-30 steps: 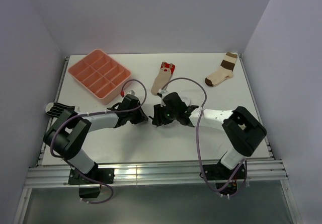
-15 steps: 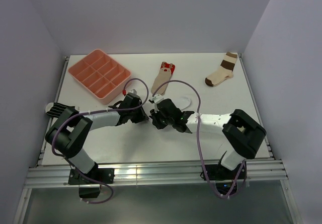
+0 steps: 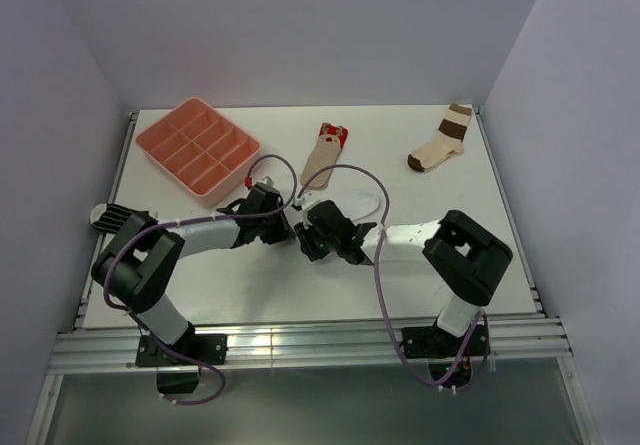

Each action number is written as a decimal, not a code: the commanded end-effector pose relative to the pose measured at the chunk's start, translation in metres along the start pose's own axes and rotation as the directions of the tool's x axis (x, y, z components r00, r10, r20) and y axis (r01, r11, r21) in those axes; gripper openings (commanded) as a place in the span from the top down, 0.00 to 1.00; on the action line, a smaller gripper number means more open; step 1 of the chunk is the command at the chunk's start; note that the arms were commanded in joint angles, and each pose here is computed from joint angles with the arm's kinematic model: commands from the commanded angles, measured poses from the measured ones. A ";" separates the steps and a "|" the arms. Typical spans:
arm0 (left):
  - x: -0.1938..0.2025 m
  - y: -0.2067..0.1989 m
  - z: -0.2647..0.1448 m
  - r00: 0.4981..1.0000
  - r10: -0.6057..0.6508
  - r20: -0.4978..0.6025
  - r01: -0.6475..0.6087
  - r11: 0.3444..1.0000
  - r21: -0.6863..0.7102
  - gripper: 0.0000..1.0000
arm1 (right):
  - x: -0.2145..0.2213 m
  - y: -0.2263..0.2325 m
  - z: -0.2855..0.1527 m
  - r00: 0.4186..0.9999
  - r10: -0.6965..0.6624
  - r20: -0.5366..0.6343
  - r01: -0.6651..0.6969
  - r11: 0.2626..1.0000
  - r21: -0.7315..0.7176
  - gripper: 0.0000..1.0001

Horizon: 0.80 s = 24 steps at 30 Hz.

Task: Roll the socks
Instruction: Roll the sock at the center of the board.

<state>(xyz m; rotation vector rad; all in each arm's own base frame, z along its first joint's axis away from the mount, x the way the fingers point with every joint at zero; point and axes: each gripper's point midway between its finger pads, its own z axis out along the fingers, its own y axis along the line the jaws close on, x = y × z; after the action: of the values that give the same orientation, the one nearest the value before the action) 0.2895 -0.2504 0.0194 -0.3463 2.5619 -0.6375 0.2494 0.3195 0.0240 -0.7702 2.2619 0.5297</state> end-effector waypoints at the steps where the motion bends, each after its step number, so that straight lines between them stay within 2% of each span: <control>1: 0.039 0.058 0.002 0.990 0.036 -0.135 -0.063 0.977 -0.202 0.75 | 0.009 -0.002 0.009 0.999 -0.035 -0.016 0.036 0.999 0.025 0.61; 5: 0.038 0.055 0.002 0.990 0.028 -0.137 -0.055 0.979 -0.198 0.75 | 0.023 -0.002 0.013 0.997 -0.050 -0.051 0.053 0.997 0.059 0.58; 11: 0.038 0.053 0.000 0.990 0.017 -0.139 -0.044 0.979 -0.198 0.75 | 0.050 -0.019 0.020 0.990 -0.053 -0.131 0.079 0.976 0.201 0.62; 12: 0.038 0.052 0.000 0.991 0.012 -0.137 -0.040 0.979 -0.199 0.75 | 0.053 -0.021 0.021 0.989 -0.049 -0.140 0.079 0.973 0.217 0.65; 15: 0.036 0.051 -0.003 0.991 0.009 -0.130 -0.036 0.978 -0.205 0.74 | 0.065 -0.030 0.021 0.986 -0.021 -0.167 0.066 0.960 0.271 0.82; 16: 0.033 0.052 -0.004 0.993 0.008 -0.119 -0.034 0.977 -0.212 0.74 | 0.068 -0.032 0.021 0.985 -0.006 -0.175 0.055 0.959 0.279 0.92; 18: 0.029 0.052 -0.008 0.995 0.004 -0.104 -0.027 0.975 -0.220 0.73 | 0.077 -0.028 0.020 0.980 0.006 -0.201 0.046 0.967 0.252 1.00; 20: 0.022 0.051 -0.012 0.997 0.001 -0.075 -0.018 0.974 -0.227 0.71 | 0.076 -0.018 0.017 0.981 0.022 -0.191 0.017 0.980 0.201 1.00; 24: 0.013 0.054 -0.024 0.999 -0.045 -0.012 0.041 0.969 -0.242 0.57 | 0.075 0.009 0.012 0.973 0.089 -0.212 -0.081 0.996 0.047 1.00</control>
<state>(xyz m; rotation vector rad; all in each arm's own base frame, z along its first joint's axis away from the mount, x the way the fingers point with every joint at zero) 0.2872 -0.2348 0.0235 -0.4119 2.5779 -0.5330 0.2601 0.3337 0.0163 -0.6530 2.2336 0.4154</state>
